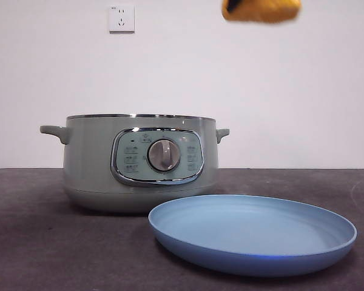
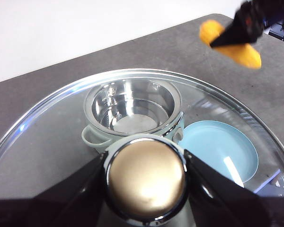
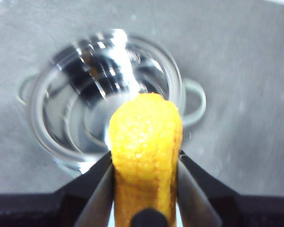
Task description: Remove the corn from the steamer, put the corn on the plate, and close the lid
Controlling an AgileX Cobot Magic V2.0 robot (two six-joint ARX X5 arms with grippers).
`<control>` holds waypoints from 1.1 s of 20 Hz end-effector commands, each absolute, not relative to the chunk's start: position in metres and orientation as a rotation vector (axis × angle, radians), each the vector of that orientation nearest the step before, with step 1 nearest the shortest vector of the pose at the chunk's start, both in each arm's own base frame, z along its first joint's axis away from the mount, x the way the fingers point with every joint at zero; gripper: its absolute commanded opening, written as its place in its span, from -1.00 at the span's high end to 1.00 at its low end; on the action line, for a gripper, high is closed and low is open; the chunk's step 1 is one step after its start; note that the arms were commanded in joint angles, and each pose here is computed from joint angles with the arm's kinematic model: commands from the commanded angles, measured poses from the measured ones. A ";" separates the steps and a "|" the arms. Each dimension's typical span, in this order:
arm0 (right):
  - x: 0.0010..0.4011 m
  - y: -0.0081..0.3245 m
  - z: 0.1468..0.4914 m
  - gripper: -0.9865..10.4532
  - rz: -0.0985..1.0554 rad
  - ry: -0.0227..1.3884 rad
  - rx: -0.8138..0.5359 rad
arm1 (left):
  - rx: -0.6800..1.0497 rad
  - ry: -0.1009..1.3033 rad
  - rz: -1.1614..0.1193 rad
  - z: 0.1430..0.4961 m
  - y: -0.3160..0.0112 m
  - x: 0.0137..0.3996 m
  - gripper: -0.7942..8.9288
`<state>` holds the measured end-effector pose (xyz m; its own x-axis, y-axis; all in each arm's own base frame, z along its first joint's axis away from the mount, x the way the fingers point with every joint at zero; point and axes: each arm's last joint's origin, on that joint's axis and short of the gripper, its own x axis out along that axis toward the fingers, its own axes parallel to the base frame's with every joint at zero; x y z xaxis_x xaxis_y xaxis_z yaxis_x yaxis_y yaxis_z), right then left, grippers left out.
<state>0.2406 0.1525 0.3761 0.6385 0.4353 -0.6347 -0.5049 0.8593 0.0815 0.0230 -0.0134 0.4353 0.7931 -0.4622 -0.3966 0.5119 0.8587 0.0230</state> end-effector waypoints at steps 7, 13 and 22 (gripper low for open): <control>0.236 0.149 0.223 0.85 0.554 0.882 0.083 | 0.111 0.339 -0.524 0.440 -0.012 0.021 0.85; 0.229 0.147 0.171 0.85 0.535 0.953 0.081 | 0.109 0.326 -0.524 0.441 -0.013 0.021 0.85; 0.228 0.157 0.133 0.68 0.535 1.061 0.043 | 0.099 0.294 -0.527 0.446 -0.017 0.030 0.85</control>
<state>0.2318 0.1570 0.1440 0.4137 0.4561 -0.7880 -0.4098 0.8661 0.2862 0.0294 -0.0165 0.4408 0.8092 -0.4702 -0.3522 0.5094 0.8603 0.0217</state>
